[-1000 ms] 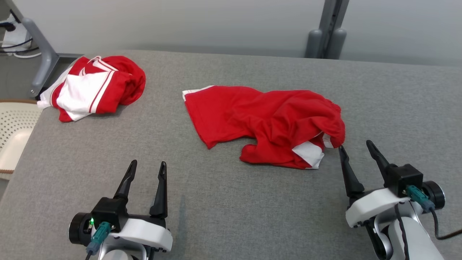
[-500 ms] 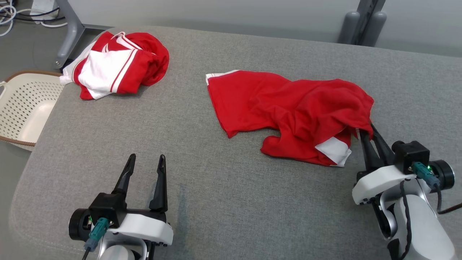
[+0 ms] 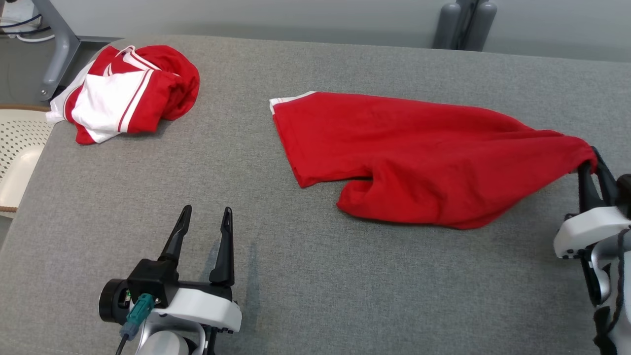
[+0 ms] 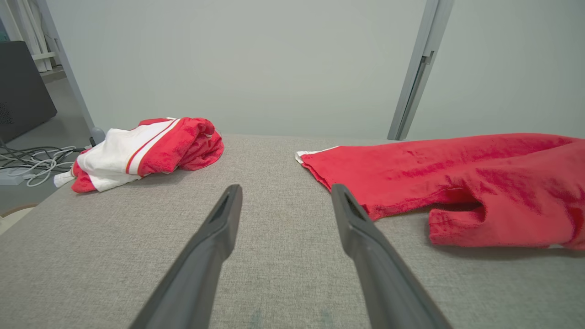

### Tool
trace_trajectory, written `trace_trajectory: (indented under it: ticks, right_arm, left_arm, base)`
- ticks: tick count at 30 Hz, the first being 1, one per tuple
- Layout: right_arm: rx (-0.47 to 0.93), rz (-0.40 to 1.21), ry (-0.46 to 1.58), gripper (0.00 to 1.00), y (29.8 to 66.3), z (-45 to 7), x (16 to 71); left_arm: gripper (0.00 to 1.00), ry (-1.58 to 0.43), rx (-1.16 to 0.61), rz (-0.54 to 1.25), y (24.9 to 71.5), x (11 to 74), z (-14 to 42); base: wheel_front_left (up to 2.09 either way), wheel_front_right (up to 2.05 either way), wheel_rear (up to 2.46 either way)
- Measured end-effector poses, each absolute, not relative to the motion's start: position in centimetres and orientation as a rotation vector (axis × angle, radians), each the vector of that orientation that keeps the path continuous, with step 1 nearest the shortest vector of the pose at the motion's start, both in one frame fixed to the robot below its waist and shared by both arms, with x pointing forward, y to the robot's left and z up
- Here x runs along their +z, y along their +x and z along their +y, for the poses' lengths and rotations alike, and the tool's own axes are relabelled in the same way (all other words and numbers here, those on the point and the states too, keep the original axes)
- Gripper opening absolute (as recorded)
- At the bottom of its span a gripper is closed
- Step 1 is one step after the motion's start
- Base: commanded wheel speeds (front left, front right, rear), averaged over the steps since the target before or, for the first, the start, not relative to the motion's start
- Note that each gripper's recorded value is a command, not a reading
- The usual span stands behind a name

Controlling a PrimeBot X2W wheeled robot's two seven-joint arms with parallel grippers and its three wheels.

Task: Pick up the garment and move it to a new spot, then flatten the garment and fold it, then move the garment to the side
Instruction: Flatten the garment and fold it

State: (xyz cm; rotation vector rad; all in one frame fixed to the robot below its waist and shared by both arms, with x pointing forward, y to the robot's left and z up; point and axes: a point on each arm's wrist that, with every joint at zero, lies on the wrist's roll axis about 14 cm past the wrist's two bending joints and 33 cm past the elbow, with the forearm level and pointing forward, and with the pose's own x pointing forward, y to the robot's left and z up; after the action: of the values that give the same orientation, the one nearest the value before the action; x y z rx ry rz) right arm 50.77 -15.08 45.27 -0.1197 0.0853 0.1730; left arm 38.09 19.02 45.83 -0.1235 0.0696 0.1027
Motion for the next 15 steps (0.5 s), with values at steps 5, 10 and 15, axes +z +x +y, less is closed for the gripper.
trace_trajectory:
  ticks: [5, 10, 15]
  right_arm:
    - [0.119, 0.139, -0.158, 0.0, 50.7, -17.8, 43.9]
    - [0.081, 0.163, -0.179, 0.03, 50.5, -19.7, 43.4]
    - [0.065, 0.155, -0.191, 1.0, 50.0, -20.4, 43.9]
  left_arm:
    - [1.0, -0.124, 0.1, 0.076, 38.0, 45.6, 19.0]
    - [1.0, -0.117, 0.106, 0.075, 37.9, 45.7, 19.2]
    - [1.0, -0.113, 0.083, 0.079, 38.0, 45.5, 18.6]
  base:
    - [0.0, 0.0, 0.0]
    - [0.0, 0.0, 0.0]
    - [0.0, 0.0, 0.0]
